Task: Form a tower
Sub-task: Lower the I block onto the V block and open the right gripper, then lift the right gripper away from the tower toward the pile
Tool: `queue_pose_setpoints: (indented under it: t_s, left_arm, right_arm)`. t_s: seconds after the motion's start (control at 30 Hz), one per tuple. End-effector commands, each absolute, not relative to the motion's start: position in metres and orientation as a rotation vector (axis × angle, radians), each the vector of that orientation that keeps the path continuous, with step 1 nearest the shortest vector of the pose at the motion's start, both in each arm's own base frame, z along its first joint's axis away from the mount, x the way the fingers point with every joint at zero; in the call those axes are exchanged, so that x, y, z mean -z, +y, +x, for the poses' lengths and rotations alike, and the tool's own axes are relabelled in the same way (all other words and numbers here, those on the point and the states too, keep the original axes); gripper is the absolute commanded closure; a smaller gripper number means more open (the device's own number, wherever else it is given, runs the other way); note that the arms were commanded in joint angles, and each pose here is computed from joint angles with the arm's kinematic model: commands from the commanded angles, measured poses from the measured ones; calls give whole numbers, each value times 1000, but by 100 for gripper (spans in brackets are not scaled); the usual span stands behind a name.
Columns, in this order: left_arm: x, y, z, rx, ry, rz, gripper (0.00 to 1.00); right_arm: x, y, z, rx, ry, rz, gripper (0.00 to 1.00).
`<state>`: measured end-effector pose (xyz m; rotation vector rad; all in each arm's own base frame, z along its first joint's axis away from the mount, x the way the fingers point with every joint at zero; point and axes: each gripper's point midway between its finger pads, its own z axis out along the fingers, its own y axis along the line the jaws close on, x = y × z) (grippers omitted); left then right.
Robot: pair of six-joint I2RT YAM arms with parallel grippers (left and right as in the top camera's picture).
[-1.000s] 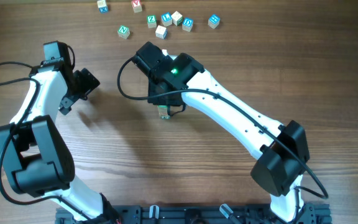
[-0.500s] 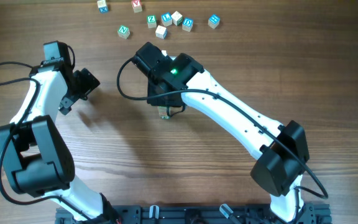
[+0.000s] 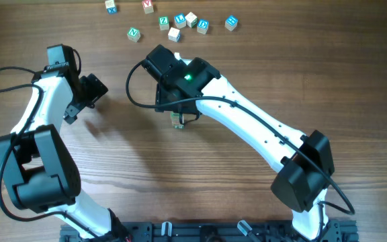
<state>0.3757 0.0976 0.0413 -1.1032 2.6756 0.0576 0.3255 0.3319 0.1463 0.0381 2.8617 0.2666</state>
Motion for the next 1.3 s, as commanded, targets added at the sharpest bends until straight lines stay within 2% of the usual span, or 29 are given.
queue_pose_setpoints:
  t_s: [0.0,0.1,0.27,0.4,0.5,0.8,0.93,1.1,1.2,1.27]
  left_arm:
    - [-52,101,380,-51,2649,-1093,0]
    - [-52,101,380,-51,2649,-1093,0]
    - [-52,101,380,-51,2649,-1093,0]
    - [-52,101,380,-51,2649,-1093,0]
    - [-52,101,380,-51,2649,-1093,0]
    - [-52,101,380,-51,2649,-1093,0]
    - [-52,101,380,-51,2649,-1093,0]
    - [-52,101,380,-51,2649,-1093,0]
    - [-52,101,380,-51,2649,-1093,0]
    - [-52,101,380,-51,2649,-1093,0]
  right_arm:
    - [-146,327,344,-225,2788,72,29]
    - [-149,320,361,-252,2759,138,35]
    - [-150,302,383,-298,2754,256,60]
    - [-148,306,377,-381,2816,222,79]
    - [-146,310,365,-422,2871,198,87]
    - [-142,311,346,-450,2963,194,91]
    - [-142,287,371,-353,2885,266,90]
    - [-142,221,412,-317,2850,478,94]
    - [-144,202,423,-465,2883,469,96]
    - [-147,201,425,-577,2903,362,96]
